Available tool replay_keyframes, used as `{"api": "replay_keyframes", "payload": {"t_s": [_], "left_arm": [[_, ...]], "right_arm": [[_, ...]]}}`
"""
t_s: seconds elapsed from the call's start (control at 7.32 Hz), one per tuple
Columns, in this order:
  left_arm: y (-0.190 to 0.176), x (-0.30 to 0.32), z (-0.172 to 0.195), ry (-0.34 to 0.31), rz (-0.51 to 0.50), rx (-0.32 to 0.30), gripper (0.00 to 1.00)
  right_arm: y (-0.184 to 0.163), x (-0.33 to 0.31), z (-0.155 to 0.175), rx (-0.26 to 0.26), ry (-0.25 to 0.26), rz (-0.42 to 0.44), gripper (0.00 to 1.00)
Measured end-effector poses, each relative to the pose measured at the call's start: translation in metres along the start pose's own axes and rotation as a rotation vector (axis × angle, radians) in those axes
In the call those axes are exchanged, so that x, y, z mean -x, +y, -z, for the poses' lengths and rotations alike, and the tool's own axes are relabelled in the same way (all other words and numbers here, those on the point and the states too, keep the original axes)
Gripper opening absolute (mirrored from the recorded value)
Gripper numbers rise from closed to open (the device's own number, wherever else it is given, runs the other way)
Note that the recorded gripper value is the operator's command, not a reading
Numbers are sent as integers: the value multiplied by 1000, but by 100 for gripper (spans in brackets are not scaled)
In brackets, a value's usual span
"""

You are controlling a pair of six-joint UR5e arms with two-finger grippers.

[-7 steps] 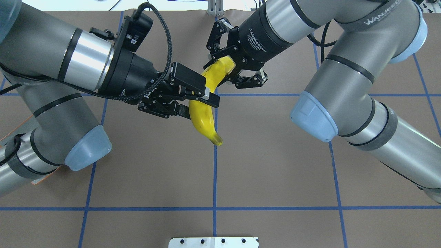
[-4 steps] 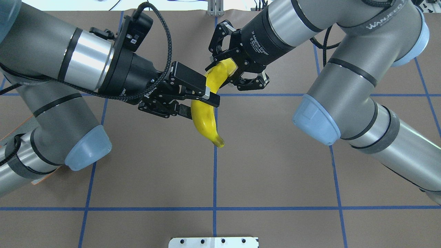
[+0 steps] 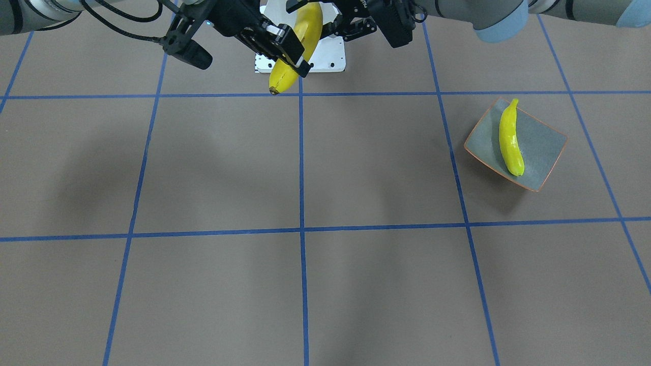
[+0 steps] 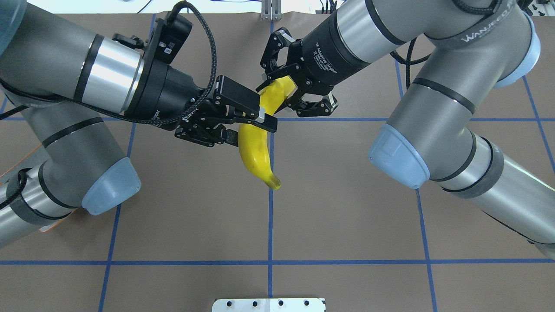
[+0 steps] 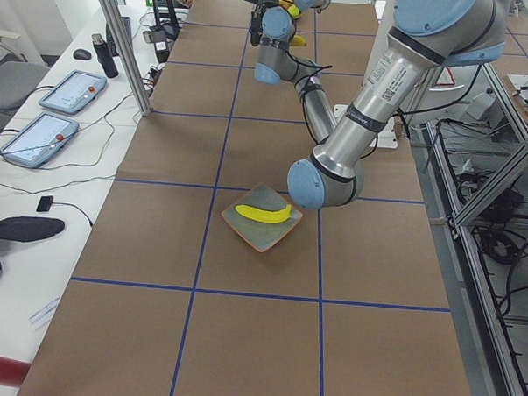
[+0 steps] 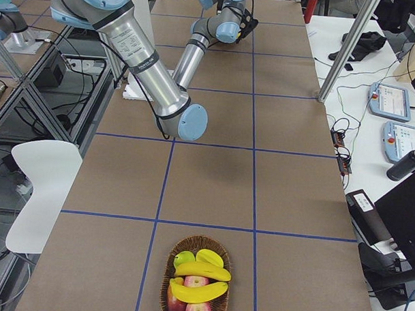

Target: Transfer all bananas from basket to plate

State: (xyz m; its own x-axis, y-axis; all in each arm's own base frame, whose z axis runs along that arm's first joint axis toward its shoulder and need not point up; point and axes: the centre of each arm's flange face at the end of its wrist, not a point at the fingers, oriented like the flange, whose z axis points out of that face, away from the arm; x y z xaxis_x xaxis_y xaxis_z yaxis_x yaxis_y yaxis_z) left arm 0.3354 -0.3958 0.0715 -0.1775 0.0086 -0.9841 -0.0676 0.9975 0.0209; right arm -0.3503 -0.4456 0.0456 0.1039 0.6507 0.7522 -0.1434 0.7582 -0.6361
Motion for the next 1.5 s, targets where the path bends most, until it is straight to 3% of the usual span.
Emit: {"api": "replay_keyframes", "payload": {"t_s": [0.27,0.41,0.55,1.09,1.5], "left_arm": [[2,-2,1,4,4,1,0],[3,-3,2,6,21,1,0],[3,-3,3,7,42,2,0],[5,-4,5,9,67,1,0],[10,22,32,-13,82,-21,0]], "right_arm": [[1,0,1,0,-2,2,0],[2,0,2,2,-4,4,86],[4,0,3,3,-6,9,100],[5,-2,9,-11,-25,20,100],[-34,-31,36,-77,-31,-12,100]]}}
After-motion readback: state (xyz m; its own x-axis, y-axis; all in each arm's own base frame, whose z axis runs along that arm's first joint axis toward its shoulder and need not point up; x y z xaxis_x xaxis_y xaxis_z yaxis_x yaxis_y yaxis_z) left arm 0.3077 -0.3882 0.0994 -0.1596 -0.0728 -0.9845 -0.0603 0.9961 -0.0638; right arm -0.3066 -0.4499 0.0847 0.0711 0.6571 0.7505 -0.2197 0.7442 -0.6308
